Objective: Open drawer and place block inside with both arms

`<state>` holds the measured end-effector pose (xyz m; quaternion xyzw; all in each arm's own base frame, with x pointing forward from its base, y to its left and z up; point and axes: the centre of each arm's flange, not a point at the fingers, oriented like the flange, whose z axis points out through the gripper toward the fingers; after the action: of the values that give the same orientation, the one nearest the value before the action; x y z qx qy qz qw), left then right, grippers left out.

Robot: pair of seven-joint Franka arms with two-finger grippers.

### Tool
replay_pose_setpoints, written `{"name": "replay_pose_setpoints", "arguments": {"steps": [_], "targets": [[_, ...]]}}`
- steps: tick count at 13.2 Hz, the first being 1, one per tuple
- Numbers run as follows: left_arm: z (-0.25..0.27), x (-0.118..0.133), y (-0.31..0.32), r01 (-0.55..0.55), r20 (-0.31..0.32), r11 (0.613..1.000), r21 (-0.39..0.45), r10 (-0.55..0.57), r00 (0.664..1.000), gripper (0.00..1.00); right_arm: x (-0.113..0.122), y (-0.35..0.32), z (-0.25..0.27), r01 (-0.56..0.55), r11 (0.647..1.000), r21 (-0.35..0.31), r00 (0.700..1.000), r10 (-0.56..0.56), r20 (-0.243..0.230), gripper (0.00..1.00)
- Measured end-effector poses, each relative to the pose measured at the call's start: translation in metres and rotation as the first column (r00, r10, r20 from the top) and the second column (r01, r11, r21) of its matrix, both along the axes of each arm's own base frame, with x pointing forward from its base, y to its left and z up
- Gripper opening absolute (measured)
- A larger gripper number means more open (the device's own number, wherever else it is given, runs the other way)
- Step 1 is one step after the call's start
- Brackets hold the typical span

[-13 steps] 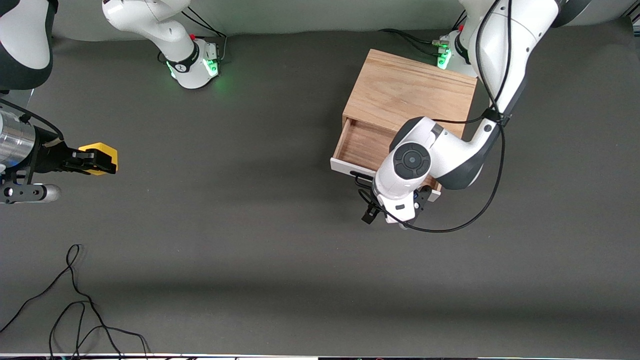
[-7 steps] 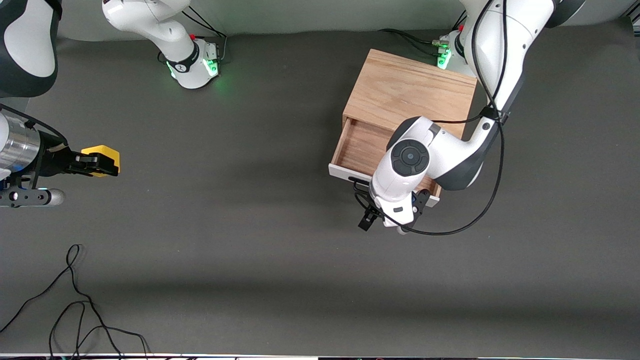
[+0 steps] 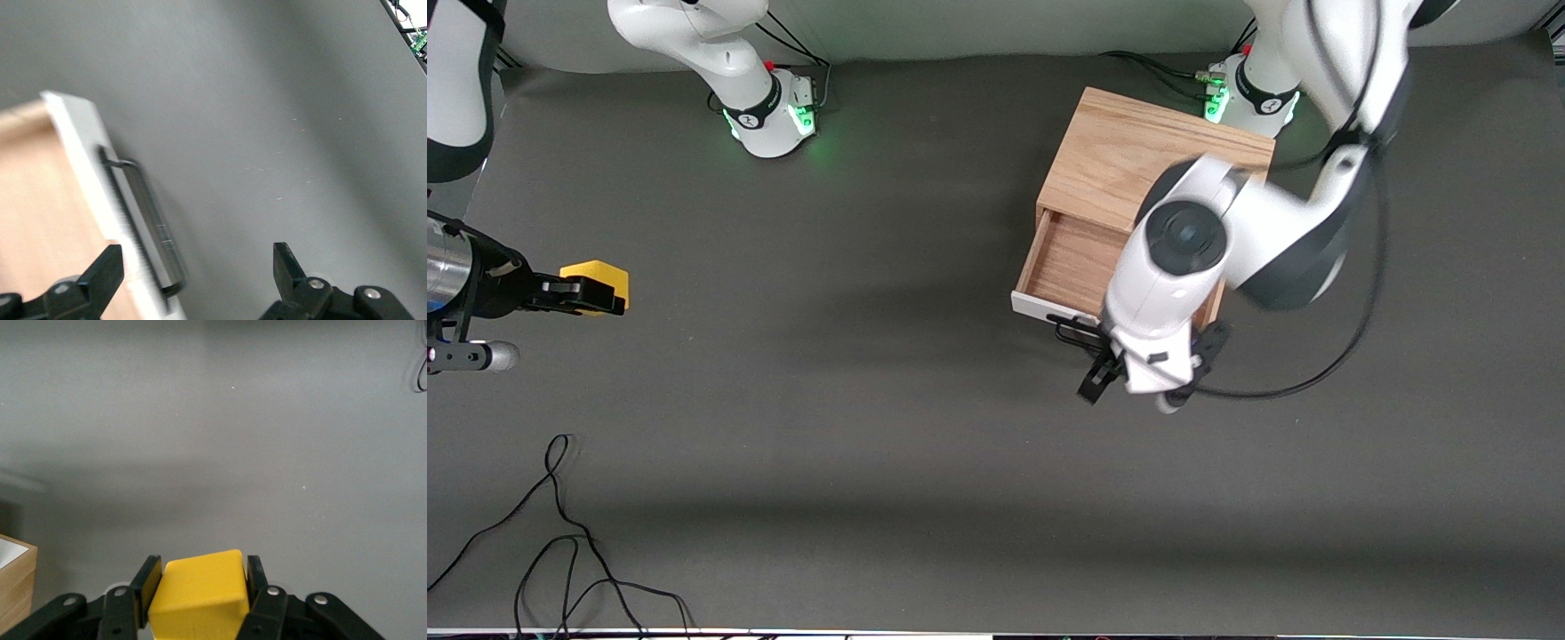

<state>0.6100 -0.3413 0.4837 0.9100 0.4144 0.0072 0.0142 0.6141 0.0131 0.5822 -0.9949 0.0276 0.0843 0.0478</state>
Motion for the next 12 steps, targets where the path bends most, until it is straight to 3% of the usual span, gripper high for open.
{"name": "replay_pose_setpoints", "arguments": {"steps": [2,4,9,12], "targets": [[0.057,-0.008,0.054,0.117,-0.049,0.993,0.001,-0.116,0.992,1.00,-0.002,0.000,0.006,-0.013,1.000,-0.006,1.000,0.013,0.008,0.57],[0.101,-0.015,0.126,0.280,-0.095,0.960,-0.028,-0.281,0.955,1.00,-0.007,0.003,0.013,-0.035,0.999,-0.010,0.999,0.035,0.018,0.57],[0.151,-0.037,0.277,0.587,-0.109,0.804,-0.095,-0.595,0.797,1.00,-0.042,0.030,0.026,-0.071,0.997,-0.002,0.997,0.071,0.018,0.57],[0.143,-0.049,0.311,0.676,-0.117,0.729,-0.111,-0.685,0.719,1.00,-0.058,0.104,0.029,0.011,1.000,-0.019,1.000,-0.011,0.028,0.57]]}}
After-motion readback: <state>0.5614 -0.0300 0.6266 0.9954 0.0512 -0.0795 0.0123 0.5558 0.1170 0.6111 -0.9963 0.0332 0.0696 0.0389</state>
